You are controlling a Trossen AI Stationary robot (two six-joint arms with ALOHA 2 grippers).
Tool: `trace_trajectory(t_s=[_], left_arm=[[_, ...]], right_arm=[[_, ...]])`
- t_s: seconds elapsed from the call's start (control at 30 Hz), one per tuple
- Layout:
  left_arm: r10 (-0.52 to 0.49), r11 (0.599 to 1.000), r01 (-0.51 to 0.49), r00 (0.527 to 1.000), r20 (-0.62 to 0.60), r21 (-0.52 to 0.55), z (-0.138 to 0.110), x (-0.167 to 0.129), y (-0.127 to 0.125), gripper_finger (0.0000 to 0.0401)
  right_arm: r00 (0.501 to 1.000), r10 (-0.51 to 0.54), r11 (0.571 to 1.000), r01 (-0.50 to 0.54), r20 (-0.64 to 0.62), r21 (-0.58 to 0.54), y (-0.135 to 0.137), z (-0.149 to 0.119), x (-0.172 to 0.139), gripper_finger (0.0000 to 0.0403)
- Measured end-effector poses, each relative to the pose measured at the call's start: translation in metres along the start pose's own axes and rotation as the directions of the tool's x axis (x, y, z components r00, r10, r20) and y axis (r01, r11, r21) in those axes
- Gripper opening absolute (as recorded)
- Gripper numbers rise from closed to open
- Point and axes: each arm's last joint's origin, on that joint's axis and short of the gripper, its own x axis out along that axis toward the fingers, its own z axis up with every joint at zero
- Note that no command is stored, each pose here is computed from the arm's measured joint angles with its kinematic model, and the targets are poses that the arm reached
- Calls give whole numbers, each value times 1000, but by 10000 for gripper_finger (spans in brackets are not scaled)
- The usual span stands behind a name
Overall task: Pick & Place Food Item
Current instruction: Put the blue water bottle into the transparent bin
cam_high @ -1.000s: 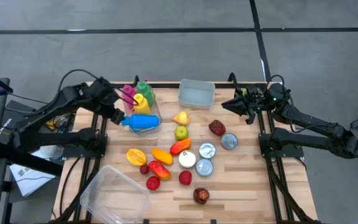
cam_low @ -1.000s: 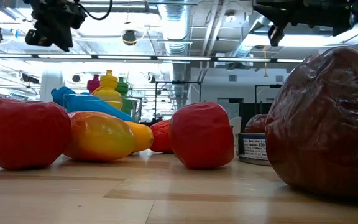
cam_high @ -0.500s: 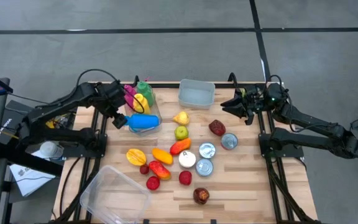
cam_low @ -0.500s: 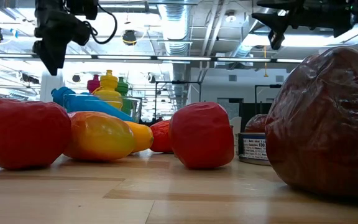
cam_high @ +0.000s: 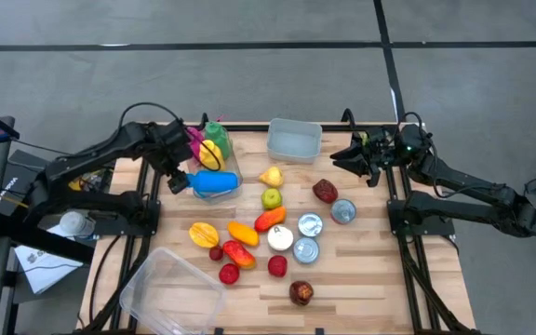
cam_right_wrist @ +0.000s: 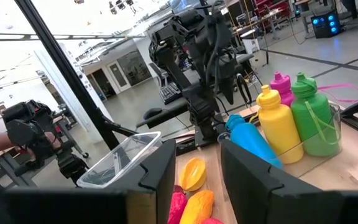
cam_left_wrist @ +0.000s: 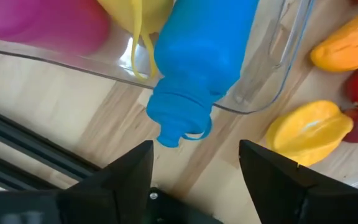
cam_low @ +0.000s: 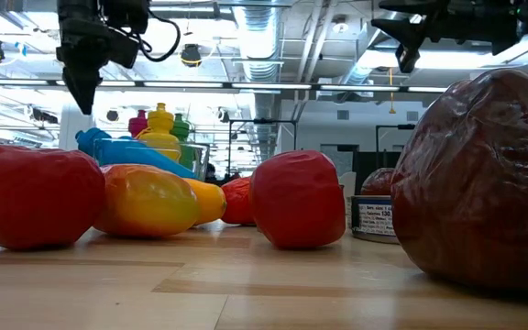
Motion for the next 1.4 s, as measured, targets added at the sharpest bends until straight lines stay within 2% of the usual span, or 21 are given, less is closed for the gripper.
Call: trace_trajectory(t_s=[0.17,0.37,0.5,0.77,1.0,1.4], left_arm=[[5,1000,-3,998,-63,29,10,12,5,215],[-13,998,19,995,-103,55,15,19,8,236],[-11,997,20,993,-121,74,15,21,12,243],[-22,994,35,993,-115,107,15,21,18,234],[-34,992,56,983,-179,116,6,37,18,245],[-30,981,55,990,-135,186,10,40,18,230]], right_arm=[[1000,-2,1000,2,3,-1,0,0,0,122],[1000,-15,1000,15,9,-1,0,0,0,122],[1000,-15,1000,15,10,-1,0,0,0,122],[1000,-23,1000,23,14,-5,-1,1,0,122],[999,-43,999,43,24,-18,-1,1,0,122],[997,-63,998,63,34,-22,-2,1,0,122]])
